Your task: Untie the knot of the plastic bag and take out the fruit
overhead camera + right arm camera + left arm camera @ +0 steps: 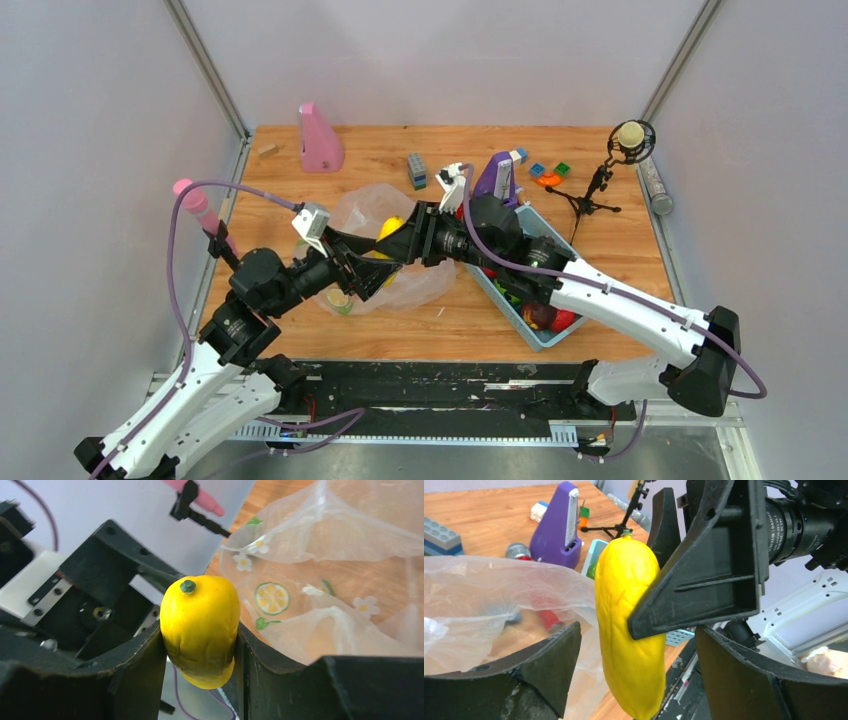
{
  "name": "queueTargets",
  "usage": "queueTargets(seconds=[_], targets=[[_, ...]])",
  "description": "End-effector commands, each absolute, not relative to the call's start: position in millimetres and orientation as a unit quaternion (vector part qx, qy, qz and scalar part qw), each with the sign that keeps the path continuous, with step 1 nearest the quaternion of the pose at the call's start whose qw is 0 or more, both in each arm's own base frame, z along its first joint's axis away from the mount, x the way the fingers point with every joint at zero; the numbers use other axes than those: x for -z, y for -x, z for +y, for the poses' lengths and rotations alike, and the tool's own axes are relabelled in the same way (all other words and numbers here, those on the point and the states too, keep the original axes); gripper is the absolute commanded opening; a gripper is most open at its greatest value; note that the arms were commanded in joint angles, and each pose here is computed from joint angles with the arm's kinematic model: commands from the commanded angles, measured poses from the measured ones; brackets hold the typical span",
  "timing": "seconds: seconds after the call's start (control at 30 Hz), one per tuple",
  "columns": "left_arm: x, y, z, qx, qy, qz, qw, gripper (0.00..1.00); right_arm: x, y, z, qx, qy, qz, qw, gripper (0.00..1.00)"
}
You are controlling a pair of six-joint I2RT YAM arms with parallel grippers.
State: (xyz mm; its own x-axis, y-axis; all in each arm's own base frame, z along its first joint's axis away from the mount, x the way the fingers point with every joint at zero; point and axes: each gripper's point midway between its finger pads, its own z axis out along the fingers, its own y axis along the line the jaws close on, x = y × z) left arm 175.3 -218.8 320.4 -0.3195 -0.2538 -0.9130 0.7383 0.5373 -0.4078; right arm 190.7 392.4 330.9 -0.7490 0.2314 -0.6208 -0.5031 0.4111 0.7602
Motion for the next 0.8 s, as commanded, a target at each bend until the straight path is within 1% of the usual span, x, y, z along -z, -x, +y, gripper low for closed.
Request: queueTargets(seconds=[0.0, 0.03, 0.2, 0.3, 0.4, 0.5, 0.77], targets=[[-333, -181, -211, 0.438, -0.154, 0.677, 0.571, 0.97, -349, -213, 365, -0.505, 0.025, 0.762, 0.404, 0.26], [-331, -182, -209, 0.433, -0.148, 0.683, 0.569, 0.99, -345, -221, 355, -0.483, 0.007, 0.771, 0.414, 0.25], [-301, -187, -184, 0.371, -0.106, 0.738, 0.553, 1.00, -311, -268, 281, -0.363, -0.091, 0.814, 0.445, 0.23], [-289, -183, -175, 0.357, -0.094, 0.753, 0.545, 1.00, -274, -298, 229, -0.308, -0.156, 0.835, 0.428, 0.21], [-278, -179, -170, 0.350, -0.085, 0.764, 0.535, 1.00, -240, -313, 197, -0.281, -0.203, 0.848, 0.401, 0.19], [-270, -176, -167, 0.345, -0.081, 0.772, 0.527, 1.00, -220, -322, 183, -0.260, -0.230, 0.853, 0.390, 0.18], [-262, -175, -165, 0.340, -0.075, 0.781, 0.519, 1.00, -176, -342, 174, -0.212, -0.266, 0.870, 0.358, 0.18]])
